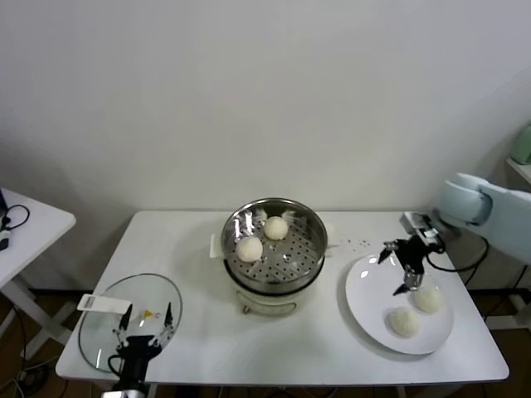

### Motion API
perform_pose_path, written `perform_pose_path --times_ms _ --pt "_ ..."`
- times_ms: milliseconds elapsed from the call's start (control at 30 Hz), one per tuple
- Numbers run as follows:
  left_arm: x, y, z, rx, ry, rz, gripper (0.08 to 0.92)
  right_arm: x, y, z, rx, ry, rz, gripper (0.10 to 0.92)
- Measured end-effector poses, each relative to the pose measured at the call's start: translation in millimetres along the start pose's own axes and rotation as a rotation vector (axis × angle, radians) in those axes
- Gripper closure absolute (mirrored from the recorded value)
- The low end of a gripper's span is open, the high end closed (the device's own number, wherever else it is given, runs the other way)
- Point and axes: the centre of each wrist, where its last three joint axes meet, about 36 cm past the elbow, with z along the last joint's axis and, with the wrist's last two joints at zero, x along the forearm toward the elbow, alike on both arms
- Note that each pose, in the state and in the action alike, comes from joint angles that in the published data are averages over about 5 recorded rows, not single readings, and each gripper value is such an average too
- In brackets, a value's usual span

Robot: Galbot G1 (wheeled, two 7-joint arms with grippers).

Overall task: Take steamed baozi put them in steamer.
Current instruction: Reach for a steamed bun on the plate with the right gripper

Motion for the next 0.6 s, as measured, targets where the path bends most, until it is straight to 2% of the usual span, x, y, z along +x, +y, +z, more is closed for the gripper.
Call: perform_pose_path --times_ms 600 --pt "1.4 -2.1 -0.7 0.004 0.01 -0.011 0.177 -69.6 41.6 49.7 -0.038 0.068 -0.039 0.2"
